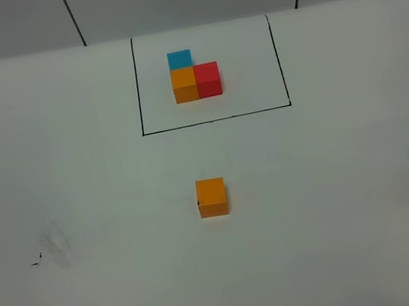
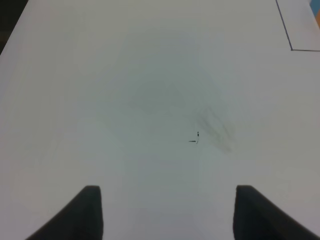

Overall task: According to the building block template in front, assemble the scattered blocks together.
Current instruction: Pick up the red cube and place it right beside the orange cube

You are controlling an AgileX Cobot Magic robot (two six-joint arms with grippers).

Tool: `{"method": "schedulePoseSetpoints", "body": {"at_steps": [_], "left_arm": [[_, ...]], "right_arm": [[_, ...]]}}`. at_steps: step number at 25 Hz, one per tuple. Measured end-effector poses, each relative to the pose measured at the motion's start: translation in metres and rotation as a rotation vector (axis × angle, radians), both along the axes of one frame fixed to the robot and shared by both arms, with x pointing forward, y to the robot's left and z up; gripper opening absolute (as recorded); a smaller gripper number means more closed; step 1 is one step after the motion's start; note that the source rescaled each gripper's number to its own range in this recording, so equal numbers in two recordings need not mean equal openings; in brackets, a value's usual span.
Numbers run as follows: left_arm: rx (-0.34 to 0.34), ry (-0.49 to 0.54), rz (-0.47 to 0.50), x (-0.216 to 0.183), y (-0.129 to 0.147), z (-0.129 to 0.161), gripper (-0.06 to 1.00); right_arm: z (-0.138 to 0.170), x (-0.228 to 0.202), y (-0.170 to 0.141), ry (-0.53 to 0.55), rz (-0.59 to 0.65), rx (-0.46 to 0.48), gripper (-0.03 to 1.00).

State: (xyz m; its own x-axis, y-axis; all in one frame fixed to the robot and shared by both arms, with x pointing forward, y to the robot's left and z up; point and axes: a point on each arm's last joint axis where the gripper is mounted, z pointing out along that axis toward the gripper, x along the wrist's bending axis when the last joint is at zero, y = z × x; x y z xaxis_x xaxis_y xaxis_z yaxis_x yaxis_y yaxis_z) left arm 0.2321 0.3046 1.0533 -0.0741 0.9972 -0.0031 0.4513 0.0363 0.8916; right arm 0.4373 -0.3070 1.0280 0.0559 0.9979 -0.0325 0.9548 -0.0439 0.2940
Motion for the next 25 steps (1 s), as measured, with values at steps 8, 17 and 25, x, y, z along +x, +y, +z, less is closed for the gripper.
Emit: {"method": "schedulePoseSetpoints", "body": {"at_steps": [8,17,25], "left_arm": [[0.0,0.0,0.0,0.0,0.0,0.0,0.22],[0.0,0.0,0.0,0.0,0.0,0.0,0.22],[0.0,0.0,0.0,0.0,0.0,0.0,0.22]], "right_arm": [[-0.034,0.029,-0.001,0.067,0.007,-0.001,0.87],[-0.073,0.034,0.001,0.062,0.001,0.024,0.87],[-0.097,0.042,0.001,0.088,0.001,0.028,0.87]]}}
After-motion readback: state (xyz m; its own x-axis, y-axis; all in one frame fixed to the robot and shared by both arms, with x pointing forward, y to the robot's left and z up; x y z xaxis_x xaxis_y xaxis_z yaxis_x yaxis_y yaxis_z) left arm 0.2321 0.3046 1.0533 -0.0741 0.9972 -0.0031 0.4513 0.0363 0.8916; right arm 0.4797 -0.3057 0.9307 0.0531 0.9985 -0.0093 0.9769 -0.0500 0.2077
